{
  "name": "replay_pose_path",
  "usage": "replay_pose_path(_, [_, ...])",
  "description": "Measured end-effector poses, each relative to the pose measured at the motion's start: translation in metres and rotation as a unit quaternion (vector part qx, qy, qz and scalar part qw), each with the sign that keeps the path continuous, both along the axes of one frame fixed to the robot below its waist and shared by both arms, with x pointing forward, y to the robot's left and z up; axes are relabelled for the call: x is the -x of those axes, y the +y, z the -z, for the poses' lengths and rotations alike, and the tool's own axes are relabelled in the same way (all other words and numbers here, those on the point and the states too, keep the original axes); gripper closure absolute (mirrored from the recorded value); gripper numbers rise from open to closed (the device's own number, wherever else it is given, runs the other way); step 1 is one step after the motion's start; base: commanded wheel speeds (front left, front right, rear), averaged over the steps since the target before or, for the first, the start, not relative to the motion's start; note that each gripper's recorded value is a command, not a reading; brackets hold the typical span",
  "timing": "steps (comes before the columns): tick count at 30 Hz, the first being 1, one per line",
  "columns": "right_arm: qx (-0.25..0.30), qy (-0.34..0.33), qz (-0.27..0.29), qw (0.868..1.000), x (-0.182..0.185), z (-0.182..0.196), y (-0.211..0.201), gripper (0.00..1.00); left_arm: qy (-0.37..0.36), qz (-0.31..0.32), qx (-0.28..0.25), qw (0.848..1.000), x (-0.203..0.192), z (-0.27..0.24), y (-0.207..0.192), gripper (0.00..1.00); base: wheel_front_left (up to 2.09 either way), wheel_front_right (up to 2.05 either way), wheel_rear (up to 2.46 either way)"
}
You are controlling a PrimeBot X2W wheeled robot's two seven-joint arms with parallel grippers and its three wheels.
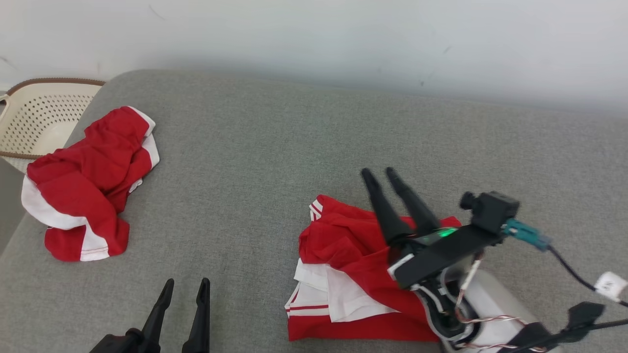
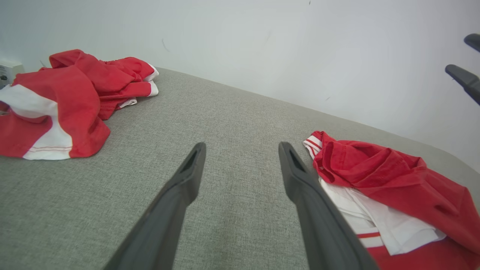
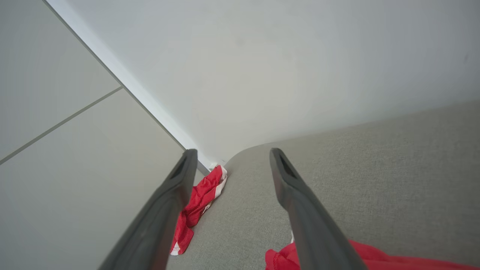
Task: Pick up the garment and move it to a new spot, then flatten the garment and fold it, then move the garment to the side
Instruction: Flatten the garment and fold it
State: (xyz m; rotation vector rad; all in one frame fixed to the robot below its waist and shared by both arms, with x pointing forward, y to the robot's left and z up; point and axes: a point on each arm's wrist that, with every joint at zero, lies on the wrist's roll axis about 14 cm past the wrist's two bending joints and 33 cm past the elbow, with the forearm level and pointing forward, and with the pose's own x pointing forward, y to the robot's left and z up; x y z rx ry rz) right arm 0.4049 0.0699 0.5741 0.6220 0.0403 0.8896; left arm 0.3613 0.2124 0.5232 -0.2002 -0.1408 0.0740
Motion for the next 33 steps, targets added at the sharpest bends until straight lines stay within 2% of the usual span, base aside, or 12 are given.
replay_pose_path(3, [0.024, -0.025, 0.038, 0.999, -0.012, 0.0, -0.027, 0.0, -0.005, 0.002, 0.0, 1.0, -0.001, -0.003, -0.001, 0.0, 0.0, 0.0, 0.0])
replay_pose_path(8, [0.069, -0.024, 0.102, 0.992, -0.027, 0.019, -0.072, 0.0, -0.01, 0.003, 0.0, 1.0, 0.0, -0.006, -0.002, 0.0, 0.0, 0.0, 0.0])
replay_pose_path(11, [0.092, -0.004, 0.113, 0.989, -0.025, 0.036, -0.083, 0.0, -0.009, 0.002, 0.001, 1.0, 0.001, -0.005, -0.002, 0.0, 0.0, 0.0, 0.0])
replay_pose_path(16, [0.106, 0.024, 0.099, 0.989, -0.01, 0.053, -0.08, 0.0, -0.007, -0.002, 0.001, 1.0, 0.0, -0.004, 0.0, 0.0, 0.0, 0.0, 0.0])
replay_pose_path(24, [0.138, 0.078, 0.031, 0.987, 0.027, 0.084, -0.056, 0.0, -0.002, -0.005, 0.002, 1.0, 0.0, 0.0, 0.002, 0.0, 0.0, 0.0, 0.0])
replay_pose_path(33, [0.159, 0.1, 0.001, 0.982, 0.042, 0.097, -0.047, 0.0, 0.003, -0.009, 0.003, 1.0, -0.002, 0.003, 0.005, 0.0, 0.0, 0.0, 0.0])
